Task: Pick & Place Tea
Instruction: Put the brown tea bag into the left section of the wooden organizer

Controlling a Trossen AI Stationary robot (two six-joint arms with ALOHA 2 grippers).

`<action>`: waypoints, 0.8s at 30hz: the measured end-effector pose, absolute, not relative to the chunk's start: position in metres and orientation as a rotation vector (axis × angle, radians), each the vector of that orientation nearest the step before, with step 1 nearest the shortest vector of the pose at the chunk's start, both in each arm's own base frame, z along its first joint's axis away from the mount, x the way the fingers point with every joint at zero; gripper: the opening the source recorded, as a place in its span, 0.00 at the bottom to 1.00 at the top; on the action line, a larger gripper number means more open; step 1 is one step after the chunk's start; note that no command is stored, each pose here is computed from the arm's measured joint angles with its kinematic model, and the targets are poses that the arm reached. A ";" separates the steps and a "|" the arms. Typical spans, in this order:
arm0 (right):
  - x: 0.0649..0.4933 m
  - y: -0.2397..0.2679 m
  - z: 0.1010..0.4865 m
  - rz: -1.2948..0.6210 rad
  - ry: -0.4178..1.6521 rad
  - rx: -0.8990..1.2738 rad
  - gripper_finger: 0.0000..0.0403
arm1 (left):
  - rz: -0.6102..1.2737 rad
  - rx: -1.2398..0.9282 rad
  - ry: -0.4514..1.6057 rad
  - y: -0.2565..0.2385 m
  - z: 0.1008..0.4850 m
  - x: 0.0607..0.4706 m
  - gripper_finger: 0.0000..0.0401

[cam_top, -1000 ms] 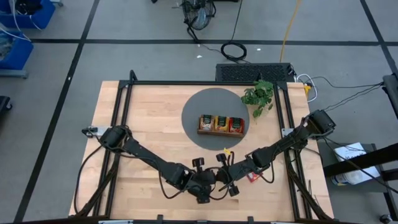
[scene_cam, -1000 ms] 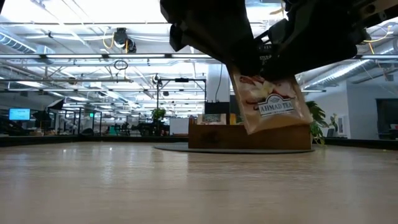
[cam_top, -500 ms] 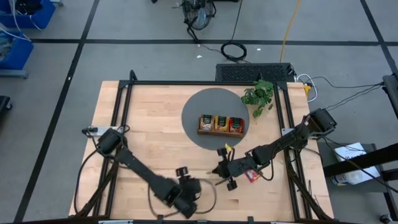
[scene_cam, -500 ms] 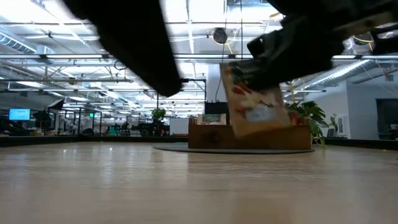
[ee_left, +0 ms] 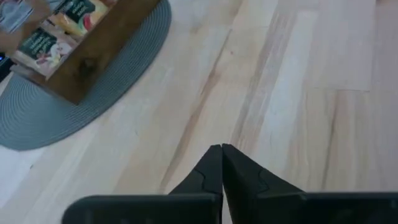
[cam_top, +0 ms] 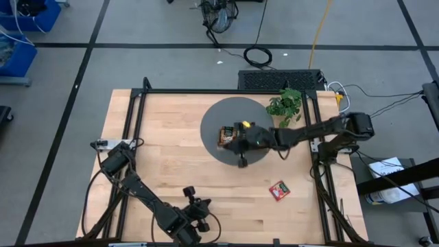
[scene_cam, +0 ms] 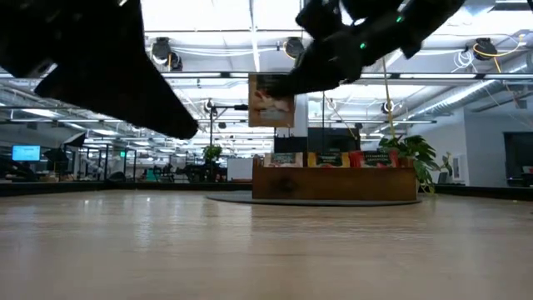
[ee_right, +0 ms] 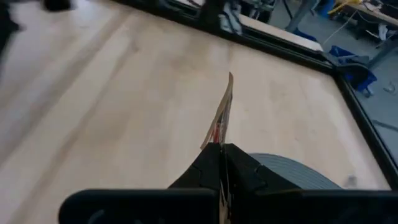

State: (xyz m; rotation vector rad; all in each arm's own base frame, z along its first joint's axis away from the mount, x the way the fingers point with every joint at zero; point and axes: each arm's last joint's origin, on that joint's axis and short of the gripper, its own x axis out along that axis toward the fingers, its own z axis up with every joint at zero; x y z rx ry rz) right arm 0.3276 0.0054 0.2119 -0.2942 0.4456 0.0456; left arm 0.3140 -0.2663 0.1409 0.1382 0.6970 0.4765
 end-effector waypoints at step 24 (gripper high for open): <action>0.293 -0.064 0.154 -0.109 0.372 -0.212 0.00 | 0.483 0.190 0.715 -0.255 0.140 0.323 0.10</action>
